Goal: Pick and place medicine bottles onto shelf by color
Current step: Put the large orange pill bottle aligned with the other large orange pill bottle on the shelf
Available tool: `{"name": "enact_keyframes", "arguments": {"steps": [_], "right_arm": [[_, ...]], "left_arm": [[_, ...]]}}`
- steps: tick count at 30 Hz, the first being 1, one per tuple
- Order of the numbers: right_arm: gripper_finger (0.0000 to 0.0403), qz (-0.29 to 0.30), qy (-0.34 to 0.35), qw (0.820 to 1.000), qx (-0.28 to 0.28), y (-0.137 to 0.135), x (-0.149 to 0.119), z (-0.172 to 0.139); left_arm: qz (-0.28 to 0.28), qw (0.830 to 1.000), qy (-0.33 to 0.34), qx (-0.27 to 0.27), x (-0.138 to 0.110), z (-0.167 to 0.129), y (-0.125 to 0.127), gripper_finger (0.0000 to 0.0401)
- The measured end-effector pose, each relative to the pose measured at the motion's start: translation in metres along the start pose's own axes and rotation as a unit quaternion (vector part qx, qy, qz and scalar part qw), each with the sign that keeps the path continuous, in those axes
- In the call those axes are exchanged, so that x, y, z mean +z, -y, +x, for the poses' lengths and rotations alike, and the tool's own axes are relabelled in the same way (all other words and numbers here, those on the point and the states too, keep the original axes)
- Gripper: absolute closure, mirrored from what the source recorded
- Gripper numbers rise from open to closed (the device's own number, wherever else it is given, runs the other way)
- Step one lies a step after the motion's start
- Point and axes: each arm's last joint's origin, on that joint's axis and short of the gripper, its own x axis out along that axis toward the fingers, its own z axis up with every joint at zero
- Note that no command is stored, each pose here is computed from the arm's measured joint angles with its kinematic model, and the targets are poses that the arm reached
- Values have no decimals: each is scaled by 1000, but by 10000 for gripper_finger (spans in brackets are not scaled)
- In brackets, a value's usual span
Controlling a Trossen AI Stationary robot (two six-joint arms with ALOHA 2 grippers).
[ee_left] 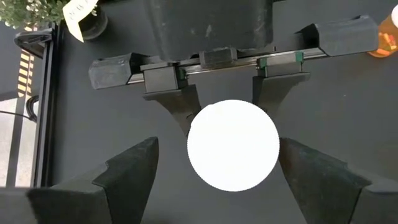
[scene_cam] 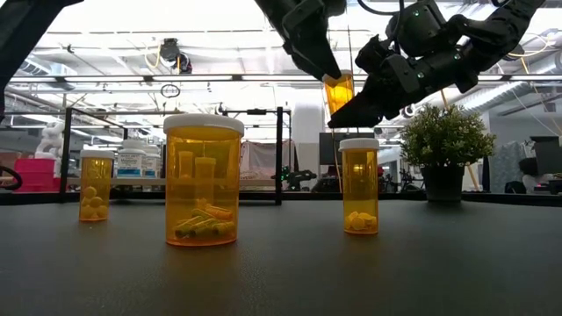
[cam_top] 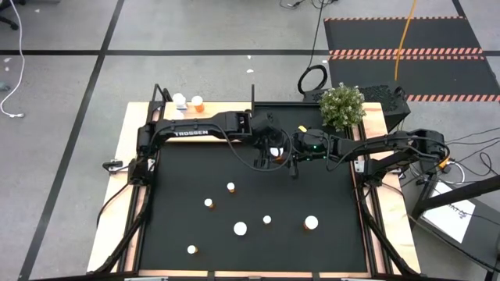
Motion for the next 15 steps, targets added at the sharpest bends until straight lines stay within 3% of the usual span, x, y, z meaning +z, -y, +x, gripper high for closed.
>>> {"name": "enact_keyframes", "arguments": {"steps": [4, 15], "right_arm": [[222, 0, 0, 1000, 0, 0, 0, 0], [222, 1, 0, 1000, 1, 0, 0, 0]], "left_arm": [[-1, 1000, 1, -2, 1, 0, 2, 89], [2, 1000, 1, -5, 2, 0, 7, 189]]}}
